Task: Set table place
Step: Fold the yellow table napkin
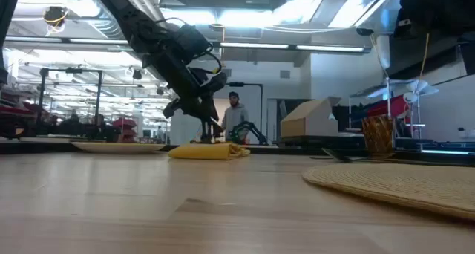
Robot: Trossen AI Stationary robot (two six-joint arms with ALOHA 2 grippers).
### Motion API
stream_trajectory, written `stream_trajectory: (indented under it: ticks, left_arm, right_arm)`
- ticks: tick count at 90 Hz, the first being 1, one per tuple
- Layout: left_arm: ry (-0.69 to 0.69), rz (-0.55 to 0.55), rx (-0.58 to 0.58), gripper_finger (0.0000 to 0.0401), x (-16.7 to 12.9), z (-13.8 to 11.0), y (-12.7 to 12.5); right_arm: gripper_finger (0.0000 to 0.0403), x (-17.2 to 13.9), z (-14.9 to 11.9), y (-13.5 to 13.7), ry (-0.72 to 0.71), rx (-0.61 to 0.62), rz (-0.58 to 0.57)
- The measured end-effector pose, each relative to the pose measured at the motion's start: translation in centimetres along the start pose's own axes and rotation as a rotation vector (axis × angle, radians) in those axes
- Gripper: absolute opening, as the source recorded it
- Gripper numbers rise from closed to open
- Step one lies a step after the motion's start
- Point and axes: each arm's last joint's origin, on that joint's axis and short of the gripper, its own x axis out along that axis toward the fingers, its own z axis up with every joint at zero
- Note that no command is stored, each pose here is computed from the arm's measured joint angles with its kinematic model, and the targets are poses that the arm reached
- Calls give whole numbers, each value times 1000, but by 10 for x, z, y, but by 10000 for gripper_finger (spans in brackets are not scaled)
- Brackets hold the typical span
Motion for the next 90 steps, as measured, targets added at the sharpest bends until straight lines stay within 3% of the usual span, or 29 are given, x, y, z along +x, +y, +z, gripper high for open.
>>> stream_trajectory:
  ticks: [13,19,34,55,90]
  left_arm:
    - [-9,-7,15,107,0,1,-1]
    - [-11,-61,45,112,0,3,-3]
    - [21,-190,164,86,-3,-3,-18]
    - [147,-207,355,8,-10,-32,-36]
    - [444,-144,509,0,-4,-99,-50]
  right_arm:
    - [99,0,0,0,0,0,0]
    - [99,0,0,0,0,0,0]
    - [99,0,0,0,2,0,-7]
    - [99,0,-1,-1,18,2,-34]
    - [99,0,-1,-2,20,2,-61]
